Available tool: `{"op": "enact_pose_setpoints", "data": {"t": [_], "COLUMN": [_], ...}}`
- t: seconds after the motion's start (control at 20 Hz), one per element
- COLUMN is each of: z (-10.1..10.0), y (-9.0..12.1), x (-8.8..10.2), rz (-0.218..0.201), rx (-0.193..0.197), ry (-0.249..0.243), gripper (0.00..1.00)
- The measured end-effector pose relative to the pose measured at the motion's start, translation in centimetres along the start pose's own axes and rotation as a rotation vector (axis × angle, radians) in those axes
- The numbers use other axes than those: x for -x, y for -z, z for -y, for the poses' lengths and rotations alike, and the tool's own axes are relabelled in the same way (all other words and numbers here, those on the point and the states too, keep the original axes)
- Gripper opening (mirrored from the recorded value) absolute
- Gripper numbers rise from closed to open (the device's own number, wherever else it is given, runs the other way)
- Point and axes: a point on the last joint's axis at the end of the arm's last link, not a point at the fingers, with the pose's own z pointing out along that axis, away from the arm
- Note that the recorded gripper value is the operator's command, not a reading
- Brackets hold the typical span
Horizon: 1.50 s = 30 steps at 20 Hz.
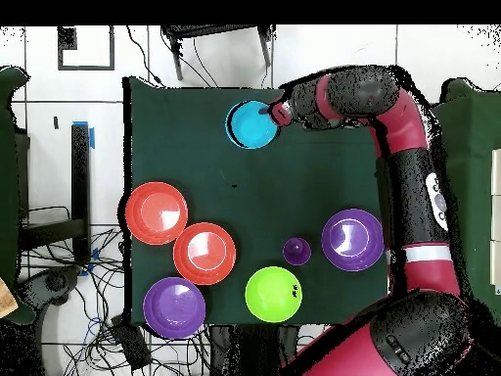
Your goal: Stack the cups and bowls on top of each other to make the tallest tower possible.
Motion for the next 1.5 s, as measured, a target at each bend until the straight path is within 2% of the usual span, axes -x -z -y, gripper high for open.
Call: {"op": "enact_pose_setpoints", "data": {"t": [0.4, 1.5], "z": [0.34, 0.46], "y": [0.13, 0.25], "x": [0.05, -0.20], "rz": [0.016, 0.018], "rx": [-0.018, -0.018], "ry": [-0.002, -0.005], "gripper": [0.00, 0.00]}}
